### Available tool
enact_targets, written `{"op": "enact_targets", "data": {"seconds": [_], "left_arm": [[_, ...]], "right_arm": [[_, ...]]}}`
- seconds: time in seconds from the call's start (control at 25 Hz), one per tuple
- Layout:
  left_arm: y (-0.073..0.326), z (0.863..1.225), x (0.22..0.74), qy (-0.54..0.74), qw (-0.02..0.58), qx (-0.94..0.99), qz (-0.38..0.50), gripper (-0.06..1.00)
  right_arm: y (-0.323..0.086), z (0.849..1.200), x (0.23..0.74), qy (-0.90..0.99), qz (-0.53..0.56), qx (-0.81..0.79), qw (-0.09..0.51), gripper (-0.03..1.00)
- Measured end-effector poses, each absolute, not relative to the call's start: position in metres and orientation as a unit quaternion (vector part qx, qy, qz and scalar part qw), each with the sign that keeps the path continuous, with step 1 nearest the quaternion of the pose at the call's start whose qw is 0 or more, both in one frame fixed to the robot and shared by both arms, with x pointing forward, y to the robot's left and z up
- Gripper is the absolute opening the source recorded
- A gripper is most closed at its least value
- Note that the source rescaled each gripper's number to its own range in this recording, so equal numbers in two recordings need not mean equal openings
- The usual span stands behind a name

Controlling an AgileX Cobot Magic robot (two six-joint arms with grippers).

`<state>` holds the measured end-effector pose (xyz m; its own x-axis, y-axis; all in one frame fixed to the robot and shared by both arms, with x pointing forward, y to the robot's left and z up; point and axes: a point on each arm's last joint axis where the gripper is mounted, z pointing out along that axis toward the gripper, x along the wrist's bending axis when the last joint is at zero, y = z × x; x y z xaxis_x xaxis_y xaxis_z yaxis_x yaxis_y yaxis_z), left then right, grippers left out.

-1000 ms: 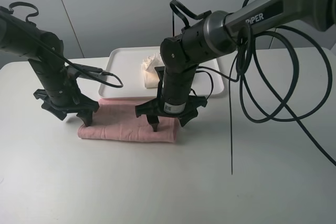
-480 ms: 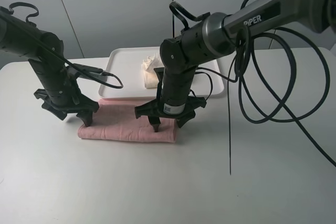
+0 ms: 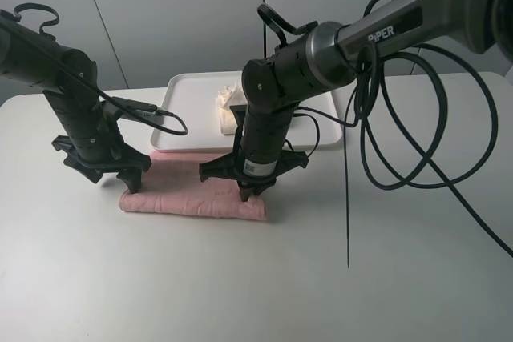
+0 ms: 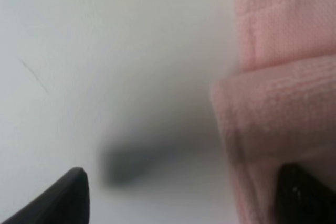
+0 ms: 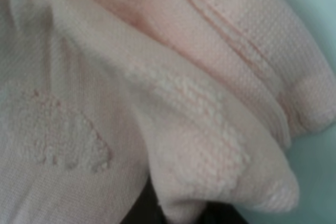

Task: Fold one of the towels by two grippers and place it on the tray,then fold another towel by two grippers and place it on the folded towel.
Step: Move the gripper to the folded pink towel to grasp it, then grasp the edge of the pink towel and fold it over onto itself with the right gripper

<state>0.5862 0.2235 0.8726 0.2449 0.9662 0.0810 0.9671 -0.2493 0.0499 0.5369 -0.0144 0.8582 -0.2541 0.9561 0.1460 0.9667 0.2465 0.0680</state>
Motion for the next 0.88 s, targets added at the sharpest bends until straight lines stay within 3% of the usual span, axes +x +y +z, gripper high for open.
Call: {"op": "enact_targets", "data": {"seconds": [0.52,0.88], "left_arm": [[0.223,0.873,0.586,-0.613,0.005,-0.789,-0.048,0.92],[0.223,0.873,0.586,-0.613,0.004,-0.789,-0.048,0.92]], "right_arm": [[-0.014,0.866,0.537,-0.791,-0.075,-0.606,0.041,0.06],[-0.003,0.913,0.539,-0.790,-0.130,-0.595,0.066,0.06]]}}
